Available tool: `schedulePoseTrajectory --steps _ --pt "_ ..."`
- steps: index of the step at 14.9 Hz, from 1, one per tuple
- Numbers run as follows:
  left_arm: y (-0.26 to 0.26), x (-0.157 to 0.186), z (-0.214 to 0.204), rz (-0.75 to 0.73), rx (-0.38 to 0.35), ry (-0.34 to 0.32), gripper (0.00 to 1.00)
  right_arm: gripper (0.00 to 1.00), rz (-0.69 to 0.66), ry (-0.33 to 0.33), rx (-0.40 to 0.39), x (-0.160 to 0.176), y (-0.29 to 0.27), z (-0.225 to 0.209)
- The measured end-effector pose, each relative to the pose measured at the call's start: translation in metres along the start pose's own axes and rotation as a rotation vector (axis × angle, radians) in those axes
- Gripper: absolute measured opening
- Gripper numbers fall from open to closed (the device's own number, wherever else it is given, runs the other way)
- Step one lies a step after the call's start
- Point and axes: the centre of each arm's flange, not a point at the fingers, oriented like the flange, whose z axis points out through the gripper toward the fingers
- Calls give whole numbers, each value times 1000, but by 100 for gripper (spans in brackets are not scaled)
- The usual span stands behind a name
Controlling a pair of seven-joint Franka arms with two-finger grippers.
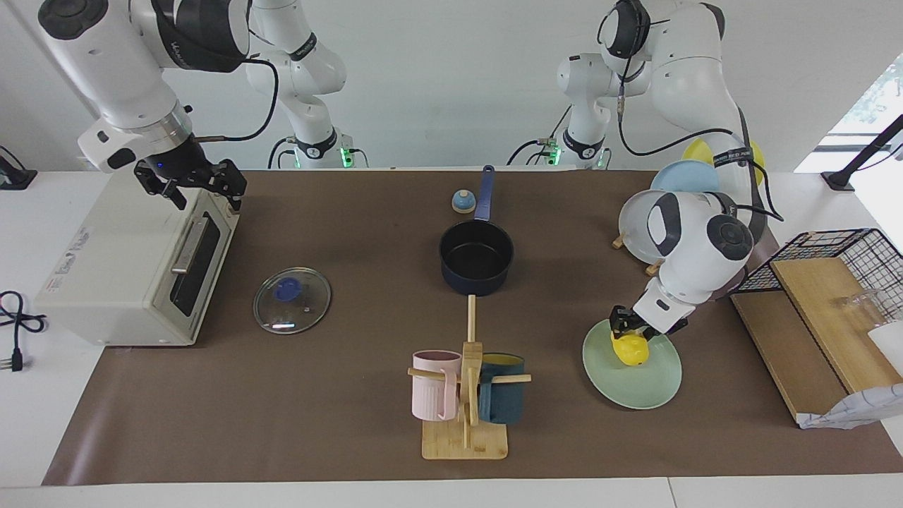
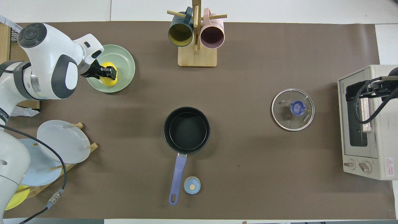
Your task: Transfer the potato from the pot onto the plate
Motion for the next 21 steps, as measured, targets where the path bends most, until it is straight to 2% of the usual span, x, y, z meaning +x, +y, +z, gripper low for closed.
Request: schedulePoseTrajectory --steps 2,3,6,9,15,18,21 --pt "0 0 0 1 0 2 96 100 -1 0 0 0 -1 0" --pt "0 1 -2 1 0 5 100 100 -2 0 0 0 -1 0" --pt "-6 1 -33 -8 3 27 100 100 -6 2 0 0 -3 -1" --pt "-20 -16 -110 -41 8 49 100 100 -8 4 -1 0 -5 -1" --pt "-29 -97 -256 -75 15 27 100 100 -8 4 -1 0 -5 -1" --pt "-30 -138 -301 -86 12 -1 100 100 -8 4 -1 0 -5 -1" --pt "-31 -165 -318 -96 11 -35 100 100 -8 4 -1 0 -5 -2"
